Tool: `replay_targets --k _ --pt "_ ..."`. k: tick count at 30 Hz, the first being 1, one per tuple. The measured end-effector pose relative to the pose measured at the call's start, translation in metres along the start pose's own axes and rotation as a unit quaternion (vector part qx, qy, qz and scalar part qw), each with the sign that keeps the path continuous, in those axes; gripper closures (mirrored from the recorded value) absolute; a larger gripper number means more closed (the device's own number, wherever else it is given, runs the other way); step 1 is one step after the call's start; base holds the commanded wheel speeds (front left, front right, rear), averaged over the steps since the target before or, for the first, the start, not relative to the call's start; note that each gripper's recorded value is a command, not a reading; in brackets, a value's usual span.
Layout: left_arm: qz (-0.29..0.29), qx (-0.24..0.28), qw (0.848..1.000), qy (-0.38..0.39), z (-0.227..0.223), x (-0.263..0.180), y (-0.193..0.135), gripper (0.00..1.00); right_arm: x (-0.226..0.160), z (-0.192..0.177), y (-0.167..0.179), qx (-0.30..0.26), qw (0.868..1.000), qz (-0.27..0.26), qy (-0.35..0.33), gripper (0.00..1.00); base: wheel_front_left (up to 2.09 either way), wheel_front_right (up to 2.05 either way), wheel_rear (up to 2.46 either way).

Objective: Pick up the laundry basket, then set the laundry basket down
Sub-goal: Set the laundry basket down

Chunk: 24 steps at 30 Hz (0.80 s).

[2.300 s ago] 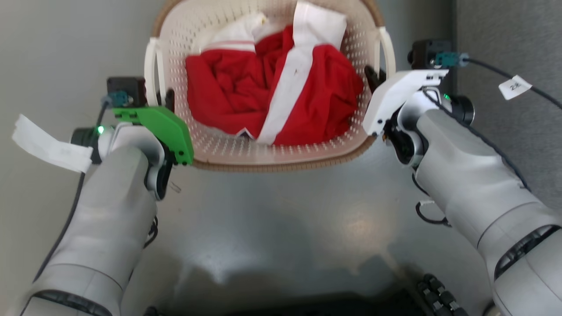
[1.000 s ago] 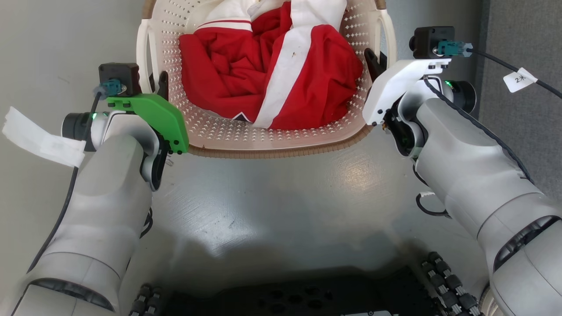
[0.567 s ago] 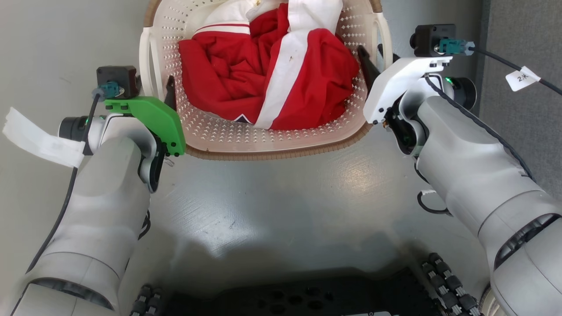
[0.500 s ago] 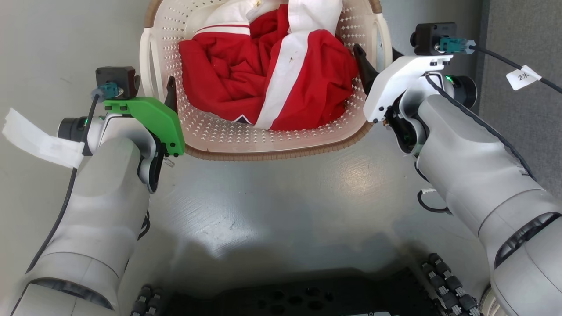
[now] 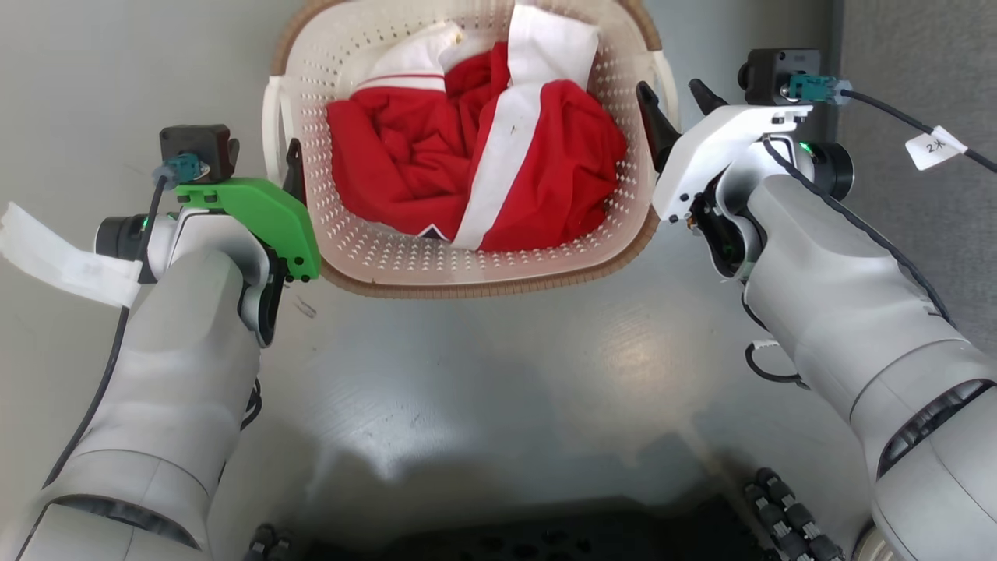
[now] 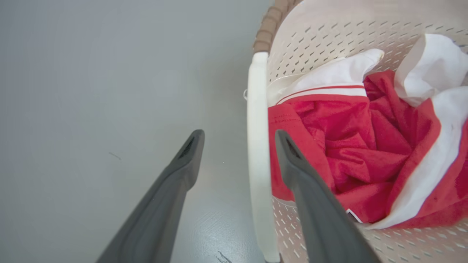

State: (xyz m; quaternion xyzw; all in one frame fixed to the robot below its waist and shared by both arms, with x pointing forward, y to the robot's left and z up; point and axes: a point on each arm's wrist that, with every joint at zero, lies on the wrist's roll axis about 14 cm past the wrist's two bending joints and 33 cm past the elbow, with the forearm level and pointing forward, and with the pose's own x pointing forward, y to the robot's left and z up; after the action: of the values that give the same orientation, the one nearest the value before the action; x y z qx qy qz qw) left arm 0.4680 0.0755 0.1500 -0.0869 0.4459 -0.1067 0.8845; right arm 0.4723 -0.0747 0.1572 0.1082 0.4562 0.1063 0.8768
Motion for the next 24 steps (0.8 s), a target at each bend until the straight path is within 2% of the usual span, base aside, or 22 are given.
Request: replay_targets --k 20,24 --pt "0.009 -0.011 0.997 -0.077 0.050 -0.060 -0.003 0.00 -0.059 0.054 0.013 -0.021 0.997 0.000 -0.077 0.00 0.00 0.00 0.00" --pt "0.005 -0.015 0.993 -0.121 0.078 -0.075 -0.005 0.00 -0.073 0.079 0.023 -0.011 0.993 0.009 -0.115 0.00 0.00 0.00 0.00"
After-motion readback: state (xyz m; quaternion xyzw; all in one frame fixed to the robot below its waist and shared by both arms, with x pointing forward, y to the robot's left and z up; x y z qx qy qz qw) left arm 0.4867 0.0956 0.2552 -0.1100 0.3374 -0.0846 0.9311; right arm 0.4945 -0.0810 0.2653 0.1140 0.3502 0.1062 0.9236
